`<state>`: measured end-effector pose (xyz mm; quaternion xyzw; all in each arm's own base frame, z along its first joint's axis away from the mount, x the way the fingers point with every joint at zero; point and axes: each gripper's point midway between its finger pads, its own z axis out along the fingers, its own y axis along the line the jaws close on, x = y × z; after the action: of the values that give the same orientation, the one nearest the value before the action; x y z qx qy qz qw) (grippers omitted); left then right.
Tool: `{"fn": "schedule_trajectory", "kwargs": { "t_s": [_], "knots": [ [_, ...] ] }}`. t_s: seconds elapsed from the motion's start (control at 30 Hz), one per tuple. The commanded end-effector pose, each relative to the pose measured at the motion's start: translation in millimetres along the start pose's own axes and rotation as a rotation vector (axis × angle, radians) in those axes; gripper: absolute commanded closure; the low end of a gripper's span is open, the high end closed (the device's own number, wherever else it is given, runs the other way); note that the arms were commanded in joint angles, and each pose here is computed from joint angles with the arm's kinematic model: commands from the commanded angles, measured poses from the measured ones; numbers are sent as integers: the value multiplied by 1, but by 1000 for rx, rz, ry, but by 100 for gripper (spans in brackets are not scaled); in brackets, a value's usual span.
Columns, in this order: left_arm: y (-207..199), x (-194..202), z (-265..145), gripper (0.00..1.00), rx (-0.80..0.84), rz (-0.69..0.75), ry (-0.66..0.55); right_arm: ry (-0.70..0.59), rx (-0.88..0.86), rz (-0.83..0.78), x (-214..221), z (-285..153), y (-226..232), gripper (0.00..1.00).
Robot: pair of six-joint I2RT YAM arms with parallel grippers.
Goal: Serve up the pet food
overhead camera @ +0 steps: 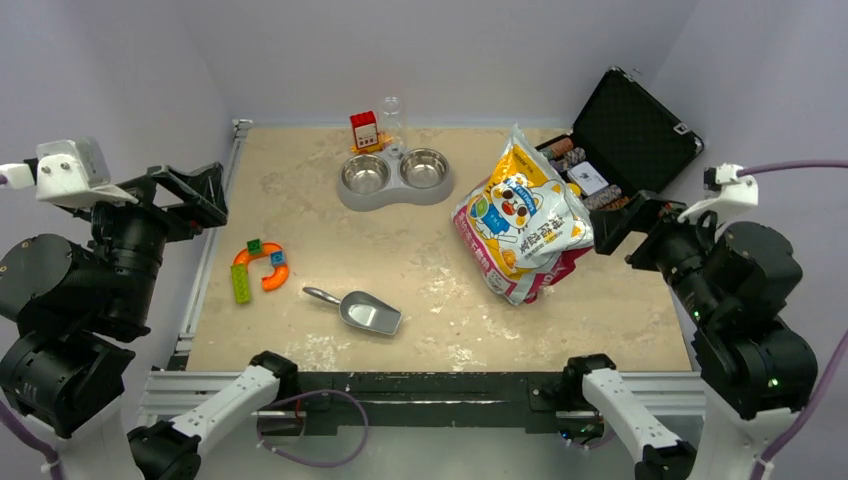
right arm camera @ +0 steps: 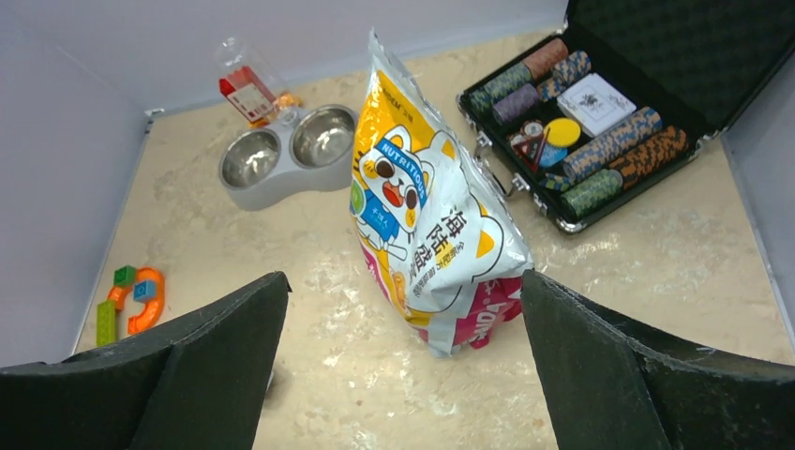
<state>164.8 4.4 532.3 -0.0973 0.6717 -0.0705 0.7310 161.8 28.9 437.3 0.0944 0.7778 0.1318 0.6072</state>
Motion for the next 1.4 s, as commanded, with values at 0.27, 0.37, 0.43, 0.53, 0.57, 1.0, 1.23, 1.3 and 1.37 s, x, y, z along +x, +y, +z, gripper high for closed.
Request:
{"fn": "schedule_trajectory", "kwargs": {
  "t_s": [0.27, 0.37, 0.43, 0.53, 0.57, 1.0, 1.23, 1.3, 1.37],
  "knots": [
    [-33, 51, 23, 1, 123, 71, 232, 216, 87, 65, 18, 140, -4, 3],
    [-46, 68, 25, 1, 174, 51, 317, 236, 107, 28, 12, 181, -10, 3],
    [-59, 83, 26, 1, 231, 32, 376, 259, 126, -2, 12, 206, -19, 9],
    [-73, 98, 29, 2, 277, -14, 442, 360, 15, -67, 37, 234, -11, 20],
    [-78, 102, 28, 3, 291, -40, 463, 398, -37, -99, 48, 239, -8, 23],
    [-151, 141, 47, 16, 527, -281, 656, 517, -1, -155, 117, 227, -38, 22],
    [-162, 152, 50, 20, 546, -335, 721, 461, 97, -161, 117, 194, -54, 27],
    [-167, 155, 49, 21, 557, -367, 741, 433, 125, -127, 116, 183, -58, 24],
    [-170, 159, 48, 23, 559, -403, 768, 400, 116, -82, 119, 176, -59, 22]
  ]
}}
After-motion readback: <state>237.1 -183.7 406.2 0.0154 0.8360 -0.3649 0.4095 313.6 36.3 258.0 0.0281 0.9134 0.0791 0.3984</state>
